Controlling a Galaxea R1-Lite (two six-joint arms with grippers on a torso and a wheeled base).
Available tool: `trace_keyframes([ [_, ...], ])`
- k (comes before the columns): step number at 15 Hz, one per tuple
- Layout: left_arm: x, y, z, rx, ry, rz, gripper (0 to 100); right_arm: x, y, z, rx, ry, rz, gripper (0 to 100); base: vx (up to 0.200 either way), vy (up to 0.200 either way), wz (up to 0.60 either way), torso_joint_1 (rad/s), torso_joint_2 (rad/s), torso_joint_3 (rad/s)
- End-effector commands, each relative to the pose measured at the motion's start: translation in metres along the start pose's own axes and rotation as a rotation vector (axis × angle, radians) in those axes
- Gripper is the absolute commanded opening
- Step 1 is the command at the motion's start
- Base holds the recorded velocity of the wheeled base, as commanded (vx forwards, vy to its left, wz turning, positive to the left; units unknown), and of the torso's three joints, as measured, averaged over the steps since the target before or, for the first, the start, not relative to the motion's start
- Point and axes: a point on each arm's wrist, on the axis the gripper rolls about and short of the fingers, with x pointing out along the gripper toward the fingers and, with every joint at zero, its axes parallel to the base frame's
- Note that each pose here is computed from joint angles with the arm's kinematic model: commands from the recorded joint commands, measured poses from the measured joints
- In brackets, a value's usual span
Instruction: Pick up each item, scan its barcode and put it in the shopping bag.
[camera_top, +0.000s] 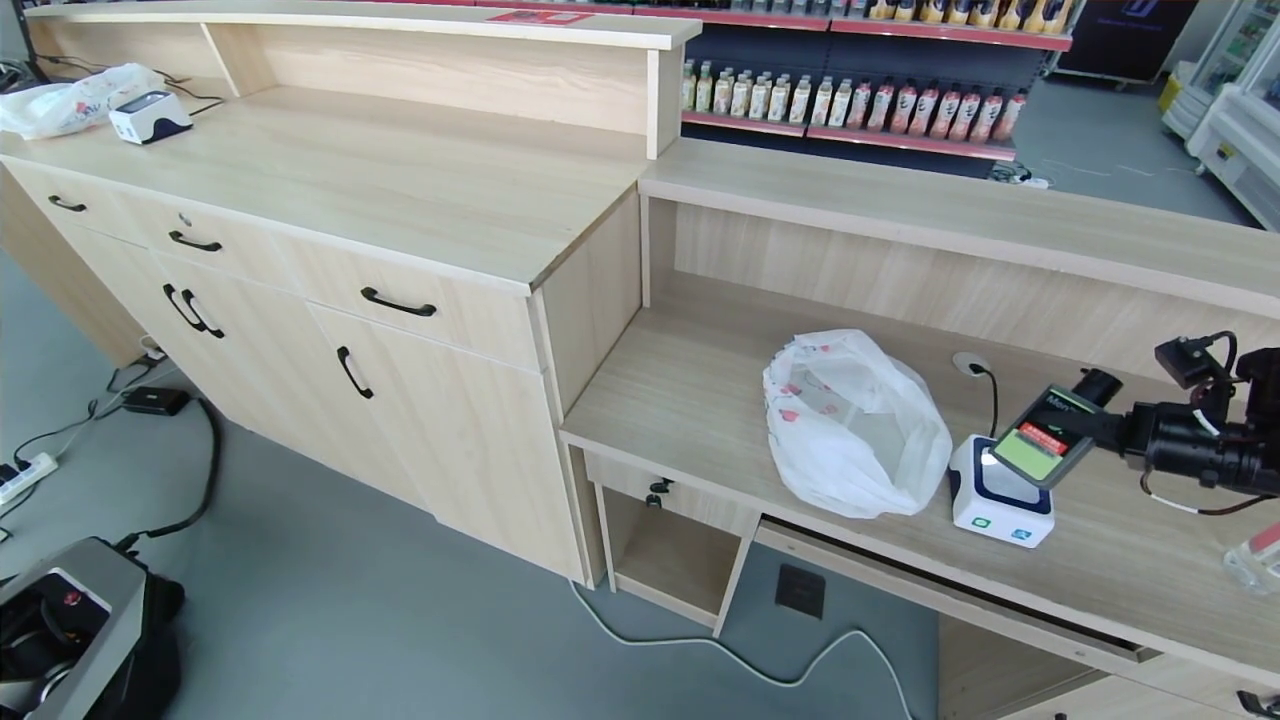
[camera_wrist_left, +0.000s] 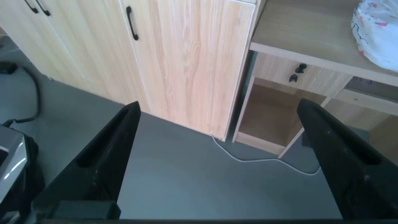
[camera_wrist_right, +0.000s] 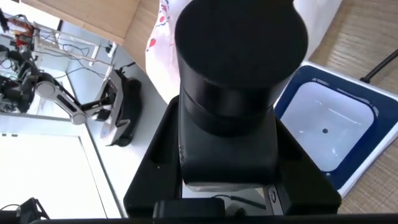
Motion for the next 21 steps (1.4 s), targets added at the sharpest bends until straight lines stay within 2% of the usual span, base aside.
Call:
trace_keyframes([
  [1, 0.000, 0.000, 0.000, 0.000, -0.001, 0.001, 100, 0.001, -0.007, -0.001, 0.003, -0.001, -0.005, 0, 0.000, 0.000, 0.00, 0.000, 0.00, 0.000],
  [12, 0.000, 0.000, 0.000, 0.000, -0.001, 0.001, 100, 0.021, -0.013, 0.006, -0.089, 0.007, -0.026, 0, 0.000, 0.000, 0.00, 0.000, 0.00, 0.000],
  [17, 0.000, 0.000, 0.000, 0.000, -0.001, 0.001, 100, 0.015, -0.006, 0.011, -0.104, -0.002, -0.030, 0, 0.000, 0.000, 0.00, 0.000, 0.00, 0.000],
  [18, 0.000, 0.000, 0.000, 0.000, -0.001, 0.001, 100, 0.012, 0.001, 0.015, -0.117, -0.007, -0.028, 0, 0.000, 0.000, 0.00, 0.000, 0.00, 0.000],
  [19, 0.000, 0.000, 0.000, 0.000, -0.001, 0.001, 100, -0.009, 0.040, 0.035, -0.169, -0.036, -0.033, 0, 0.000, 0.000, 0.00, 0.000, 0.00, 0.000],
  [21, 0.000, 0.000, 0.000, 0.000, -0.001, -0.001, 100, -0.042, 0.104, 0.045, -0.273, -0.084, -0.110, 0, 0.000, 0.000, 0.00, 0.000, 0.00, 0.000],
])
